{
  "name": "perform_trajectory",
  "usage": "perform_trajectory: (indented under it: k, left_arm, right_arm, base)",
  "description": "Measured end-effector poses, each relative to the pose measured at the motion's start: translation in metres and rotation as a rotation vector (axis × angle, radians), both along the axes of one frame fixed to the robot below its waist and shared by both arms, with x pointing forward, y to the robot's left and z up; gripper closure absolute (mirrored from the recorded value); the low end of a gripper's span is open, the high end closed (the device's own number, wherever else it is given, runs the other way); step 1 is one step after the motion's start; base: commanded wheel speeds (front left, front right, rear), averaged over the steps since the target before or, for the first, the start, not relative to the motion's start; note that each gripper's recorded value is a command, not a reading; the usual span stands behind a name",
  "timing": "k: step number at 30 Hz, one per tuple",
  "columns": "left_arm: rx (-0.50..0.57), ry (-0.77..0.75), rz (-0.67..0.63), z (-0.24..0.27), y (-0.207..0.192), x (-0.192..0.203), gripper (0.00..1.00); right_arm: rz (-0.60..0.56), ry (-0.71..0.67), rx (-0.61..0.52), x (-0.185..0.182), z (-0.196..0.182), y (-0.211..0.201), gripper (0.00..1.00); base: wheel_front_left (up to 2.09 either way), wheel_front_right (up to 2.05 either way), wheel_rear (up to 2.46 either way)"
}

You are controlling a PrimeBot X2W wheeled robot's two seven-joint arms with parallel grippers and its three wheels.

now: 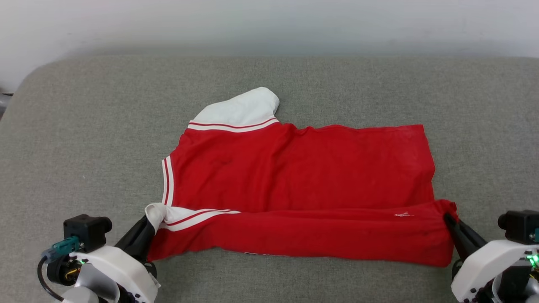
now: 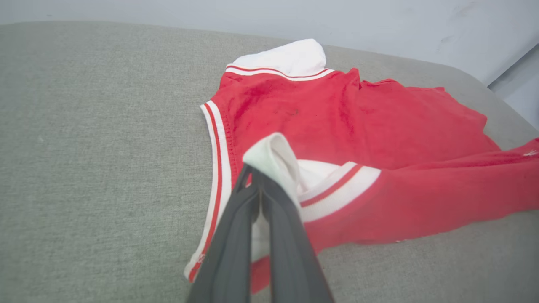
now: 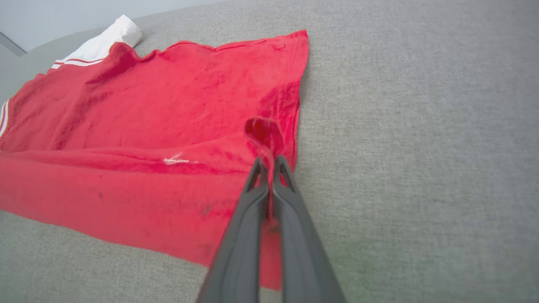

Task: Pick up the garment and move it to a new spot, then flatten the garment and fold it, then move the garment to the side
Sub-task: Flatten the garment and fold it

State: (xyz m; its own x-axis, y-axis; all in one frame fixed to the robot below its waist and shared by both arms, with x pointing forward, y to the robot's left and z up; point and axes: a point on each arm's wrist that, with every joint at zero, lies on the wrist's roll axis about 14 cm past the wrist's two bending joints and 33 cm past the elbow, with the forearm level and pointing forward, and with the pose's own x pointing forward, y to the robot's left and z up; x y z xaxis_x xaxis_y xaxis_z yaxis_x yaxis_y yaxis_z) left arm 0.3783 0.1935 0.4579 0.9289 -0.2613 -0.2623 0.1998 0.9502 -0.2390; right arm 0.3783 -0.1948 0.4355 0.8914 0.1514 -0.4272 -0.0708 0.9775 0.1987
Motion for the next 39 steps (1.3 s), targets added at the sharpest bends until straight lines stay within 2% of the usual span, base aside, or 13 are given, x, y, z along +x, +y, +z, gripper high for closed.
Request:
perform_trajectory:
  k: [4,5,7,11,12,13,14,15,16,20,30,35,39]
  left_arm:
    - [-0.011,0.055,-0.017,-0.02,-0.005,0.009,1.0]
    - [-0.018,0.121,-0.024,-0.042,-0.006,0.009,1.0]
    - [-0.022,0.158,-0.029,-0.055,-0.006,0.008,1.0]
    - [-0.037,0.186,-0.029,-0.067,-0.009,0.011,1.0]
    - [-0.042,0.185,-0.029,-0.068,-0.009,0.011,1.0]
    - [-0.043,0.185,-0.024,-0.069,-0.009,0.012,0.78]
    - [-0.043,0.184,-0.019,-0.069,-0.009,0.012,0.56]
    - [-0.041,0.18,-0.013,-0.069,-0.007,0.012,0.23]
    - [-0.04,0.173,-0.005,-0.067,-0.005,0.012,0.0]
    - [-0.031,0.118,0.062,-0.053,0.009,0.017,0.0]
    - [0.04,-0.022,0.209,-0.007,0.046,0.013,0.0]
    - [0.079,-0.042,0.204,0.011,0.05,0.015,0.0]
    - [0.065,0.024,0.099,0.019,0.026,0.012,0.0]
  right_arm:
    - [0.021,0.029,0.001,0.012,-0.013,0.006,1.0]
    - [0.027,0.069,0.01,0.015,-0.031,0.009,1.0]
    - [0.025,0.106,0.016,0.014,-0.044,0.01,1.0]
    - [0.016,0.143,0.038,0.01,-0.061,0.011,1.0]
    - [0.014,0.143,0.043,0.011,-0.063,0.012,0.97]
    - [0.012,0.141,0.045,0.01,-0.064,0.012,0.72]
    - [0.01,0.135,0.048,0.01,-0.063,0.012,0.52]
    - [0.008,0.128,0.051,0.01,-0.063,0.012,0.0]
    - [0.004,0.11,0.052,0.01,-0.06,0.012,0.0]
    - [-0.014,0.022,0.051,0.013,-0.044,0.009,0.0]
    - [-0.08,-0.277,-0.006,0.012,0.029,-0.006,0.0]
    - [-0.097,-0.366,-0.047,0.004,0.057,-0.01,0.0]
    - [-0.105,-0.397,-0.07,-0.005,0.069,-0.011,0.0]
  base:
    - [0.0,0.0,0.0]
    - [0.0,0.0,0.0]
    - [0.0,0.0,0.0]
    - [0.0,0.0,0.0]
    - [0.0,0.0,0.0]
    - [0.0,0.0,0.0]
    - [0.0,0.0,0.0]
    - [0.0,0.0,0.0]
    - [0.0,0.0,0.0]
    - [0.0,0.0,0.0]
    - [0.0,0.0,0.0]
    - [0.0,0.0,0.0]
    - [0.0,0.0,0.0]
